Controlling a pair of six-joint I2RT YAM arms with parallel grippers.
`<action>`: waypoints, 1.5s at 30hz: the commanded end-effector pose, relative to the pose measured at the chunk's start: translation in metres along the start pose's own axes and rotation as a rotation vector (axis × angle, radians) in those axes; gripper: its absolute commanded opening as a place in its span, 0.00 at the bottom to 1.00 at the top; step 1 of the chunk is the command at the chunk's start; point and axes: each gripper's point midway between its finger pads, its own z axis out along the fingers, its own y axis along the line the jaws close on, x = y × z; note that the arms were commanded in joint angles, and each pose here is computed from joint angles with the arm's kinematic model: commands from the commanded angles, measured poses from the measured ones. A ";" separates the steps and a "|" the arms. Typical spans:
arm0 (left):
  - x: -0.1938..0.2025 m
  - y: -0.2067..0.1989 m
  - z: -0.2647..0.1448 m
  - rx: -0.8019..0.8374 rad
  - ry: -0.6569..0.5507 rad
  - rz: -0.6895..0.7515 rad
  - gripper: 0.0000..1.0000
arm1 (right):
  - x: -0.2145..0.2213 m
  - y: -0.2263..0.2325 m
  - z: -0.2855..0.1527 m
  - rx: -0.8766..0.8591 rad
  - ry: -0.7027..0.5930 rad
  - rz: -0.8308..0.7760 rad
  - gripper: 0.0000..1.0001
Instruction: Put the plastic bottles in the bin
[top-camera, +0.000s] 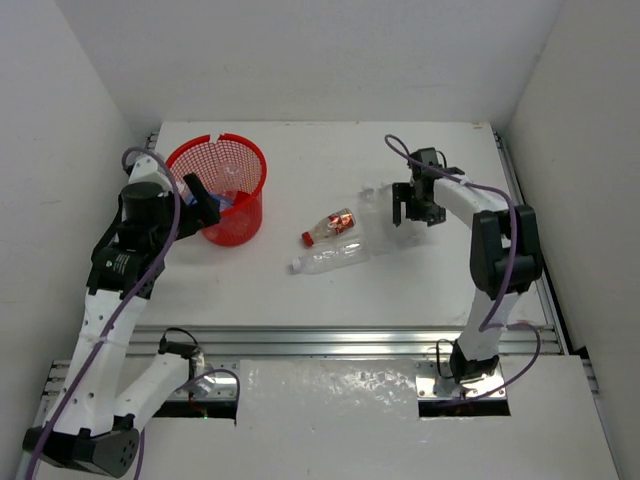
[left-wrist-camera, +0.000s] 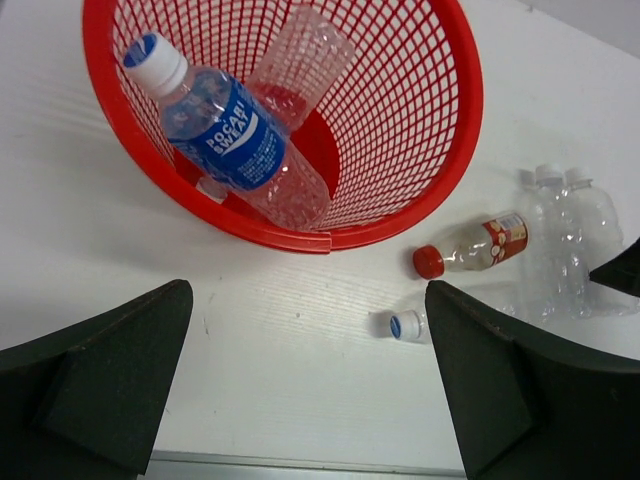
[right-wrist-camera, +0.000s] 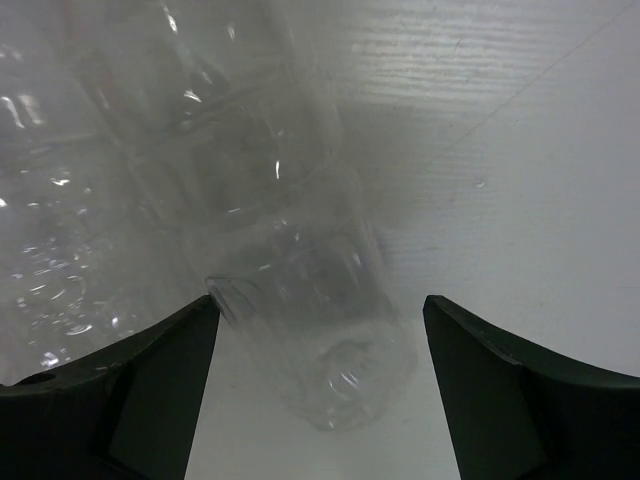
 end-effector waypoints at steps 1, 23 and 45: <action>-0.004 -0.013 0.004 0.070 -0.015 0.017 1.00 | 0.000 0.004 0.004 -0.042 0.014 -0.036 0.83; 0.029 -0.256 -0.085 1.244 0.085 0.034 1.00 | 0.026 0.148 -0.275 -0.952 -0.627 -0.235 0.25; -0.007 -0.277 -0.078 1.022 0.020 0.091 0.00 | 0.070 0.167 -0.314 -0.957 -0.707 -0.402 0.99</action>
